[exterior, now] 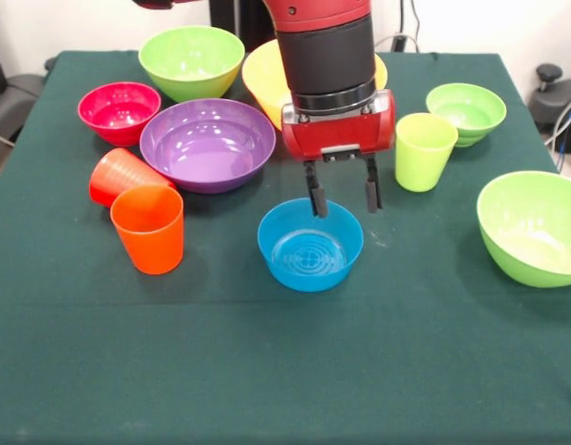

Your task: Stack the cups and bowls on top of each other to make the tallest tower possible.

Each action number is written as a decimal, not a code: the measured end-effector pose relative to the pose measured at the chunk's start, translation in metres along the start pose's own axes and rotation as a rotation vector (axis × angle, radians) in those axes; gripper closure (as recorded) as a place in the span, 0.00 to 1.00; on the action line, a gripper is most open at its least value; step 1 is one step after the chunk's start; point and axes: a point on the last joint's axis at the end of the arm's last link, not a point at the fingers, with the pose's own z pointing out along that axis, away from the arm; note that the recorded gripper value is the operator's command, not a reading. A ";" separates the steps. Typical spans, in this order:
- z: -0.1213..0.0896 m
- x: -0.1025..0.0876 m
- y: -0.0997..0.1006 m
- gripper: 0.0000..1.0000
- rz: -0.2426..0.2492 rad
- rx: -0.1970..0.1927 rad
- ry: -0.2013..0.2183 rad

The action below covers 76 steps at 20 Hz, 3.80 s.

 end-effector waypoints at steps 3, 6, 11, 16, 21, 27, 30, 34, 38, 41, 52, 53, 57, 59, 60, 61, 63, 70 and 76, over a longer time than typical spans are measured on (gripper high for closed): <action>0.001 0.002 -0.007 0.00 0.013 0.002 0.014; 0.001 0.003 -0.015 0.00 0.023 0.008 0.017; 0.001 0.005 -0.022 0.00 0.029 0.018 0.021; 0.001 0.007 -0.025 0.00 0.031 0.024 0.026; 0.002 0.010 -0.027 0.00 0.033 0.028 0.030; 0.002 0.013 -0.028 0.00 0.033 0.027 0.036; 0.002 0.014 -0.028 0.00 0.034 0.026 0.037; 0.002 0.014 -0.031 0.00 0.038 0.028 0.038; 0.001 0.013 -0.038 0.00 0.048 0.031 0.036; 0.000 0.013 -0.044 0.00 0.055 0.035 0.036; -0.004 0.012 -0.069 0.00 0.084 0.049 0.030; -0.004 0.012 -0.070 0.00 0.085 0.050 0.030; -0.002 0.010 -0.073 0.00 0.089 0.051 0.027; -0.001 0.010 -0.074 0.00 0.092 0.050 0.026; 0.000 0.010 -0.075 0.00 0.092 0.050 0.026; 0.002 0.010 -0.076 0.00 0.095 0.049 0.028; 0.004 0.011 -0.076 0.00 0.097 0.047 0.030; 0.015 0.016 -0.078 0.00 0.104 0.041 0.042; 0.025 0.014 -0.082 0.00 0.117 0.037 0.041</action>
